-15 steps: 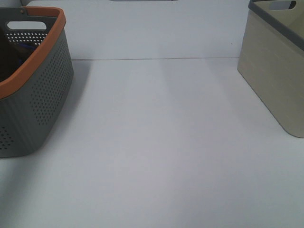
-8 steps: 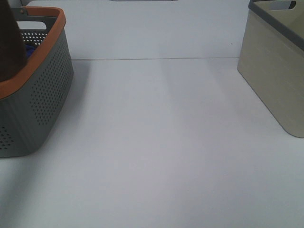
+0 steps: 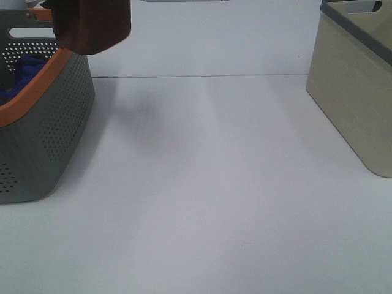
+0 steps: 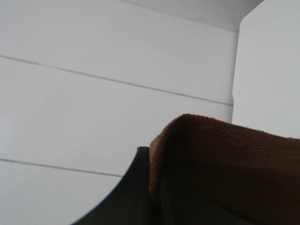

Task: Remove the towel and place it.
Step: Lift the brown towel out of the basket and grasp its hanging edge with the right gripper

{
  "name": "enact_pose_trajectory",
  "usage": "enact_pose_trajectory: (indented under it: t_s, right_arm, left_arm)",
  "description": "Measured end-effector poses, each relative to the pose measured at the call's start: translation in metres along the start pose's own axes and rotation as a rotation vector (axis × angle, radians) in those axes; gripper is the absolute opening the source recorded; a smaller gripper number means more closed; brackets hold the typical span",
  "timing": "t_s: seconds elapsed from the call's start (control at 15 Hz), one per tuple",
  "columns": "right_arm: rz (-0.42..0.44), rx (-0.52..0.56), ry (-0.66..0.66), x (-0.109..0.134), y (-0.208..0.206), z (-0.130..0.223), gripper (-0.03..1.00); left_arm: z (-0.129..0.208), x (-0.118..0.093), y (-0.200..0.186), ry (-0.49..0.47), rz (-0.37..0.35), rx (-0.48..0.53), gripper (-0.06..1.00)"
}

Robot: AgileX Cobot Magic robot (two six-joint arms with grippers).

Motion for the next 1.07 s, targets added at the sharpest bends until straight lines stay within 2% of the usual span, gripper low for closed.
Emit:
enact_pose_trajectory:
  t_s: [0.13, 0.27, 0.33, 0.4, 0.47, 0.67, 0.8, 1.0, 1.07]
  right_arm:
    - [-0.002, -0.001, 0.001, 0.000, 0.000, 0.000, 0.74]
    - [-0.044, -0.012, 0.016, 0.006, -0.001, -0.003, 0.74]
    - [-0.084, -0.029, 0.015, 0.013, -0.001, -0.010, 0.74]
    - [-0.179, -0.067, -0.001, 0.029, 0.002, -0.026, 0.74]
    - [-0.233, -0.072, -0.022, 0.038, 0.008, -0.035, 0.74]
    - [-0.376, -0.011, -0.127, 0.062, 0.039, -0.052, 0.74]
    - [-0.440, 0.013, -0.160, 0.072, 0.053, -0.057, 0.74]
    - [-0.560, 0.028, -0.171, 0.089, 0.086, -0.069, 0.74]
    - [-0.631, 0.041, -0.160, 0.098, 0.107, -0.073, 0.74]
  left_arm:
    - [-0.020, -0.011, 0.006, 0.000, 0.058, -0.061, 0.00]
    - [-0.036, -0.031, 0.019, 0.004, 0.138, -0.114, 0.00]
    - [-0.046, -0.037, 0.025, 0.022, 0.158, -0.140, 0.00]
    - [-0.061, -0.041, 0.027, 0.059, 0.166, -0.182, 0.00]
    - [-0.072, -0.042, 0.026, 0.075, 0.167, -0.213, 0.00]
    - [-0.094, -0.052, 0.028, 0.090, 0.201, -0.274, 0.00]
    - [-0.098, -0.059, 0.032, 0.095, 0.224, -0.286, 0.00]
    - [-0.115, -0.080, 0.037, 0.172, 0.309, -0.346, 0.00]
    - [-0.125, -0.095, 0.045, 0.219, 0.348, -0.380, 0.00]
Point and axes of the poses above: a point on each arm's last joint axis where the gripper is mounted, y pointing out along that axis toward the gripper, x along the wrist's bending axis when the last joint is at zero, z = x × y, the point moved 5 cm from there along y, pointing out along that axis toward the gripper, and after that the axes turned 13 degrees about y, right-handed, at the moved point
